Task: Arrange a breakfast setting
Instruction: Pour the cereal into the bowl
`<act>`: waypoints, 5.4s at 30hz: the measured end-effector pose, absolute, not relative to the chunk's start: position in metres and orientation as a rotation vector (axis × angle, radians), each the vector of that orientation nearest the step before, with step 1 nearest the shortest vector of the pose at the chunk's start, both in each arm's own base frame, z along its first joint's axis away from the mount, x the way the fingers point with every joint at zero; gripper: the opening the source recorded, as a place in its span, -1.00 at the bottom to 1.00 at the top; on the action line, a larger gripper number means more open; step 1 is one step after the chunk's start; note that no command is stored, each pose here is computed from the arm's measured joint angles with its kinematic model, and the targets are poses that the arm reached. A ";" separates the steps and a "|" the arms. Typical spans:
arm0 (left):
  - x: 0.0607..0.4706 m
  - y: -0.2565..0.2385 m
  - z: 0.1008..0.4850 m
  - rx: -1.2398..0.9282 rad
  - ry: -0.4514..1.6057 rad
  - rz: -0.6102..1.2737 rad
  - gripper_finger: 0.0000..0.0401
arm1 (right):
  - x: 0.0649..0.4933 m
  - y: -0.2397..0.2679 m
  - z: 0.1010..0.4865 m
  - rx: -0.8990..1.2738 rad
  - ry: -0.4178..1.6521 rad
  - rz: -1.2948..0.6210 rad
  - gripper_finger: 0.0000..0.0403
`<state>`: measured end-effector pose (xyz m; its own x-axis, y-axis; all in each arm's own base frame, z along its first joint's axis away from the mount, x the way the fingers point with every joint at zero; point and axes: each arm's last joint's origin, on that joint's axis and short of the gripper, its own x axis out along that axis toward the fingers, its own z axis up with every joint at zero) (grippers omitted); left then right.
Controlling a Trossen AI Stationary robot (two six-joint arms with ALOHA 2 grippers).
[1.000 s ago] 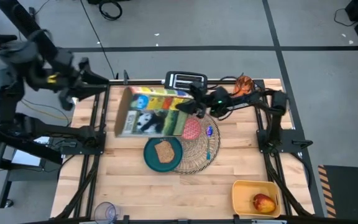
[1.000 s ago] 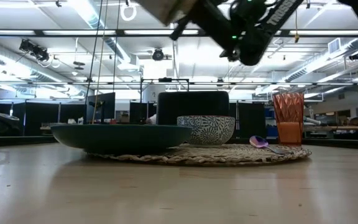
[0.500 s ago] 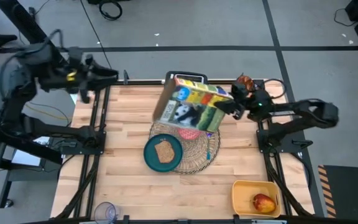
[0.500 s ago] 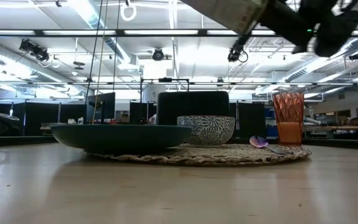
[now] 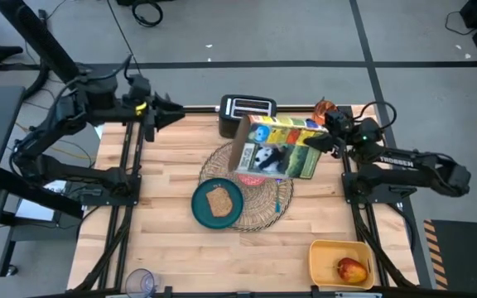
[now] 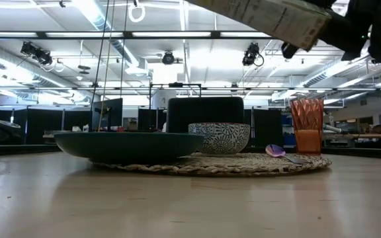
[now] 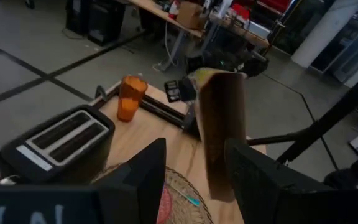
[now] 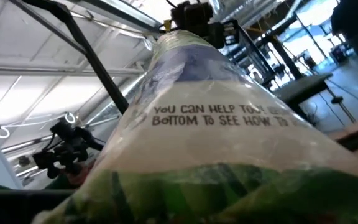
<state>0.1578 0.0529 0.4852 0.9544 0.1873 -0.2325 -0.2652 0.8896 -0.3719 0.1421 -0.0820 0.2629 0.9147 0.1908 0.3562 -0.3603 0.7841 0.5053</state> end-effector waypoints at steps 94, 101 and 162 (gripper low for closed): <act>0.181 0.050 0.475 -0.328 0.246 0.252 -0.14 | 0.116 -0.099 0.298 0.366 0.350 0.009 -0.11; 0.180 0.049 0.475 -0.347 0.240 0.254 -0.14 | 0.113 -0.091 0.295 0.368 0.365 0.031 -0.13; 0.184 0.043 0.478 -0.389 0.210 0.232 -0.14 | 0.117 -0.081 0.295 0.393 0.398 -0.025 -0.14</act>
<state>0.1839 0.0431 0.4776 0.9520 0.1829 -0.2454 -0.2629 0.8993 -0.3494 0.1166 -0.0808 0.2950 0.9225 0.0524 -0.3825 0.1000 0.9244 0.3681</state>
